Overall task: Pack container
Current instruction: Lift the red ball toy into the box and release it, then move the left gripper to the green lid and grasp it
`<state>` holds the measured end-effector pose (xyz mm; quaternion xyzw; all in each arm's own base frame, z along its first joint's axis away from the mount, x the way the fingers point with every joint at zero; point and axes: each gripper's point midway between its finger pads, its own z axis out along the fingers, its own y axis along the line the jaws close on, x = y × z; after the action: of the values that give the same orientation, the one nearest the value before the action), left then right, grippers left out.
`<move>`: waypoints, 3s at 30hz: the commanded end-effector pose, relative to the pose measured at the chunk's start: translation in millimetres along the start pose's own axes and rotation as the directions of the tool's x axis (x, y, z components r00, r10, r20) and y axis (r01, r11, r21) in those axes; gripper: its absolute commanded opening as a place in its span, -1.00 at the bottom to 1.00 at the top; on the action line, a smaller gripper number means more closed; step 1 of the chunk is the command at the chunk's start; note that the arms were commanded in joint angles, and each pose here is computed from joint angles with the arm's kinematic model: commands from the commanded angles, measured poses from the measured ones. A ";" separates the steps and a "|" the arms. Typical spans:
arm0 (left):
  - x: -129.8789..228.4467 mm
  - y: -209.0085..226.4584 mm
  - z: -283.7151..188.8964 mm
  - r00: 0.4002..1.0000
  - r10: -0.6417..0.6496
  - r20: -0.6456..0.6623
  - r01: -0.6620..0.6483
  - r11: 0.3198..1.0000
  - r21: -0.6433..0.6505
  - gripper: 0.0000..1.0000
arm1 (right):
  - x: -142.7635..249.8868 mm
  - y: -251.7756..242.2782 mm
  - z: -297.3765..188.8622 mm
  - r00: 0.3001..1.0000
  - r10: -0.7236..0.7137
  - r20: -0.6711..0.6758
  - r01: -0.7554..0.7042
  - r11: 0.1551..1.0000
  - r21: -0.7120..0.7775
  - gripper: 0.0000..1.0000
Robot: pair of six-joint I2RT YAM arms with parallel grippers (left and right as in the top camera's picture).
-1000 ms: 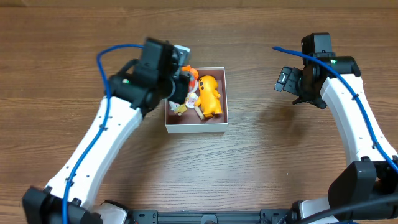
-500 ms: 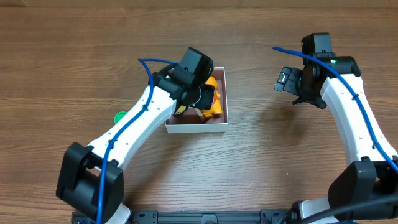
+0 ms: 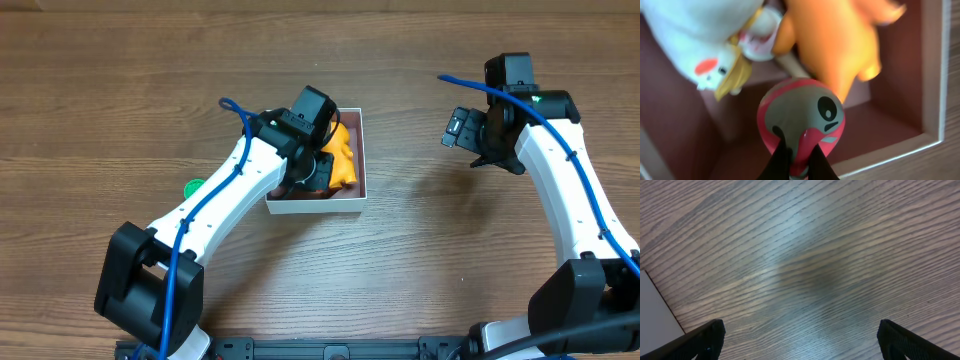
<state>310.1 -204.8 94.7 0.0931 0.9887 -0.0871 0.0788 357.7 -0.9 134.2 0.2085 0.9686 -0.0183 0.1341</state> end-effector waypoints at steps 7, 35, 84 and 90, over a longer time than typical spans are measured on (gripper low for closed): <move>9.6 26.2 -4.6 0.997 -0.072 -0.021 0.068 0.986 -0.149 -0.92 | -7.7 -0.4 -3.8 1.000 0.003 0.026 -0.003 1.000 0.004 1.00; -8.4 104.9 -141.5 0.915 -0.313 0.256 0.372 0.899 -0.231 -0.13 | -7.7 -0.4 -3.8 1.000 0.003 0.026 -0.003 1.000 0.004 1.00; 49.2 231.6 31.5 0.788 -0.611 0.077 0.607 0.750 -0.262 0.99 | -7.7 -0.4 -3.8 1.000 0.003 0.026 -0.003 1.000 0.004 1.00; 50.7 234.0 51.1 0.799 -0.600 0.039 0.587 0.764 -0.270 1.00 | -7.7 -0.4 -3.8 1.000 0.003 0.026 -0.003 1.000 0.004 1.00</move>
<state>316.8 20.4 11.3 -0.2510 0.9661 0.0341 0.0500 357.5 -1.0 134.1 0.2084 0.9687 -0.0186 0.1338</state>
